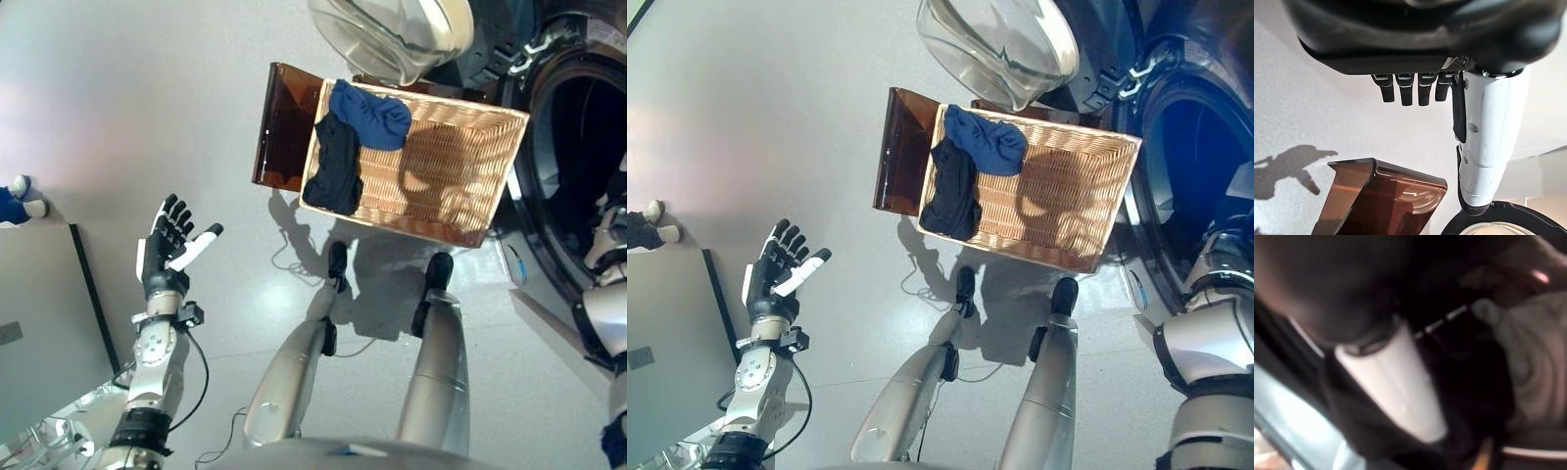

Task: Pick up the clothes and place them into the washing machine

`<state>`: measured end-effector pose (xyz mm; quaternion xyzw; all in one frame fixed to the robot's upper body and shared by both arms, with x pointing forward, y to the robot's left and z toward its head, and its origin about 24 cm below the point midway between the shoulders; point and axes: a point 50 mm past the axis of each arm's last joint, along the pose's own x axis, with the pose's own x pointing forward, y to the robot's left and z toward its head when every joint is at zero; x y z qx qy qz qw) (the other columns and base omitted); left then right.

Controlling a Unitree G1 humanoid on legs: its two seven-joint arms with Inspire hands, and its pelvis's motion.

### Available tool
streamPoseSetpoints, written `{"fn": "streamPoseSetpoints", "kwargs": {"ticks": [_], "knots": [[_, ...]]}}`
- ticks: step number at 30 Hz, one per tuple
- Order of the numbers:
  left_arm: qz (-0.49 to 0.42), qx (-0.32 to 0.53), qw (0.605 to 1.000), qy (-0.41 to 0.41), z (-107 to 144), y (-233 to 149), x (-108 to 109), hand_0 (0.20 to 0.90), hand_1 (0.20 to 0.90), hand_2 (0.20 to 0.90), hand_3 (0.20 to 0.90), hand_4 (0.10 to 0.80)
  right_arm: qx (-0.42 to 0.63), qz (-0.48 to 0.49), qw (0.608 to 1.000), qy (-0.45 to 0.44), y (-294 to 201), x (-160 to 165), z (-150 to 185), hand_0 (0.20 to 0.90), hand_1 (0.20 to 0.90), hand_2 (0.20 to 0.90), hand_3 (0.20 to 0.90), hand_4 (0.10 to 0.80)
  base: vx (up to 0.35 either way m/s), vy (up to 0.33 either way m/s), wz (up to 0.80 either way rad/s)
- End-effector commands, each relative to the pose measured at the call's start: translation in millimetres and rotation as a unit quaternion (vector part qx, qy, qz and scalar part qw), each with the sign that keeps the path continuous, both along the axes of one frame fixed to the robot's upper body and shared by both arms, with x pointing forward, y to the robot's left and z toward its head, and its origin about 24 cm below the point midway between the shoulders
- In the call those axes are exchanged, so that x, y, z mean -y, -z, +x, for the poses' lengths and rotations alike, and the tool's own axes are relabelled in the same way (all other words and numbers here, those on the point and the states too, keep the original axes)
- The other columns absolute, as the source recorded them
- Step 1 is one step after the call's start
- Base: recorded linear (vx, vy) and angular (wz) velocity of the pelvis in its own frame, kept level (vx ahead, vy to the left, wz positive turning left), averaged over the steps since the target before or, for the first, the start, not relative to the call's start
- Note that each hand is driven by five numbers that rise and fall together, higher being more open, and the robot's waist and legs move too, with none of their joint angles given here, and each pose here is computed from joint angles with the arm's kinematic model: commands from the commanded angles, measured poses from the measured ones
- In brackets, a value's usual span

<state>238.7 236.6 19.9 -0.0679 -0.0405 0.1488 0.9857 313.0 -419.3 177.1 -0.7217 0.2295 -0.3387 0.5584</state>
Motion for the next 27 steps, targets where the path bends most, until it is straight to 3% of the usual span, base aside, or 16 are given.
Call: {"fn": "streamPoseSetpoints", "kwargs": {"ticks": [1, 12, 20, 27], "knots": [[0.021, 0.038, 0.996, -0.078, -12, -17, -39, 0.9, 0.9, 0.9, 0.9, 0.8, 0.082, -0.108, 0.987, 0.084, -75, 41, -41, 0.9, 0.9, 0.9, 0.9, 0.8, 0.009, 0.018, 0.07], [0.036, 0.034, 0.996, -0.073, -15, -14, -41, 0.9, 0.9, 0.9, 0.9, 0.8, 0.188, 0.005, 0.978, 0.086, -33, 53, -60, 0.9, 0.9, 0.9, 0.9, 0.8, 0.009, 0.025, 0.02], [0.036, 0.02, 0.997, -0.064, -14, -7, -35, 0.9, 0.9, 0.9, 0.9, 0.8, 0.173, 0.062, 0.981, 0.056, 25, 27, -42, 0.9, 0.9, 0.9, 0.9, 0.8, 0.019, 0.043, 0.04], [0.04, 0.007, 0.996, -0.077, -18, -1, -38, 0.9, 0.9, 0.9, 0.9, 0.8, 0.189, 0.066, 0.98, 0.011, 32, 7, -26, 0.9, 0.9, 0.9, 0.9, 0.8, 0.012, 0.029, -0.03]]}}
